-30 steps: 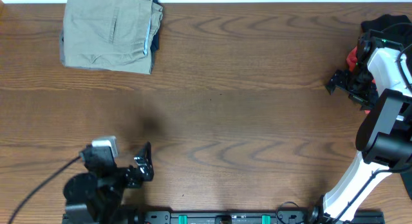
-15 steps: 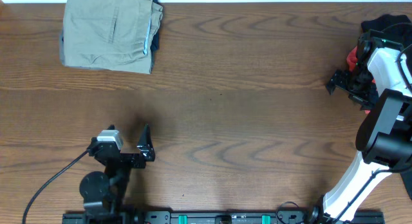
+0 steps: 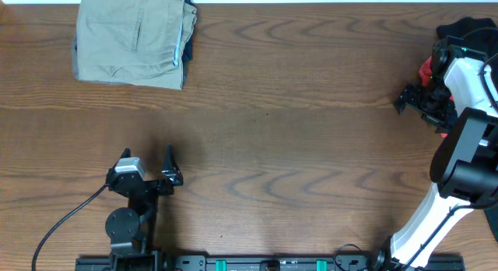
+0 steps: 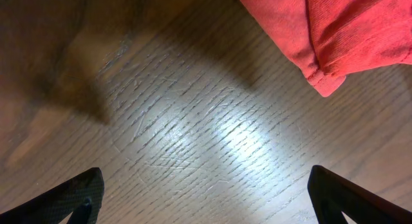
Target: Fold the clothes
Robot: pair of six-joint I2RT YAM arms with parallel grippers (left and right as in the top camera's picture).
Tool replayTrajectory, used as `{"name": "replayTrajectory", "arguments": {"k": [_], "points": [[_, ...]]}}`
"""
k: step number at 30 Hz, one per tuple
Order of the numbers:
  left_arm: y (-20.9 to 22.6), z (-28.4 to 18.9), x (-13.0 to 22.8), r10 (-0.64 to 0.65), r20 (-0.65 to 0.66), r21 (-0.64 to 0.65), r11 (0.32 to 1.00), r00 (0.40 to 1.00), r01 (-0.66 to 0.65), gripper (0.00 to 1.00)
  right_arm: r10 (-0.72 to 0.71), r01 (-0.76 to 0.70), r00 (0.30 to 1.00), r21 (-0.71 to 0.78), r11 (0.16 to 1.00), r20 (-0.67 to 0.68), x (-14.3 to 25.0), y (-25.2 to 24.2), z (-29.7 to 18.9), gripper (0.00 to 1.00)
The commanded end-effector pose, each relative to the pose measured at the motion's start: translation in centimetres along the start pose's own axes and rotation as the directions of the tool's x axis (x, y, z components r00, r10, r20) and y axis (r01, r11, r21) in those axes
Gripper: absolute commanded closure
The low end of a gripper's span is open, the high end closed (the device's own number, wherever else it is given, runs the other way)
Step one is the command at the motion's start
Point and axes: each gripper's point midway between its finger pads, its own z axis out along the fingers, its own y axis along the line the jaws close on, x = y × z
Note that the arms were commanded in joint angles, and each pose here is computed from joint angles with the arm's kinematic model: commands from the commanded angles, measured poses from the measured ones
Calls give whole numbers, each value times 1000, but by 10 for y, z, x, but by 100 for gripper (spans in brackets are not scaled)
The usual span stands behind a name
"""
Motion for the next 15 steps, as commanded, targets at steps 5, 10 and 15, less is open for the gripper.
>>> {"name": "replayTrajectory", "arguments": {"k": [5, 10, 15], "points": [[18, -1, 9, 0, -24, -87, 996, 1000, -3, 2, 4, -4, 1000, 5, 1000, 15, -5, -2, -3, 1], [24, -1, 15, -3, -47, -112, 994, 999, -3, 2, 4, -4, 1000, 5, 1000, 15, -5, -2, -3, 1], [24, -1, 16, -3, -49, -113, 994, 999, -3, 2, 4, -4, 1000, 5, 1000, 15, -5, -2, -3, 1]]}}
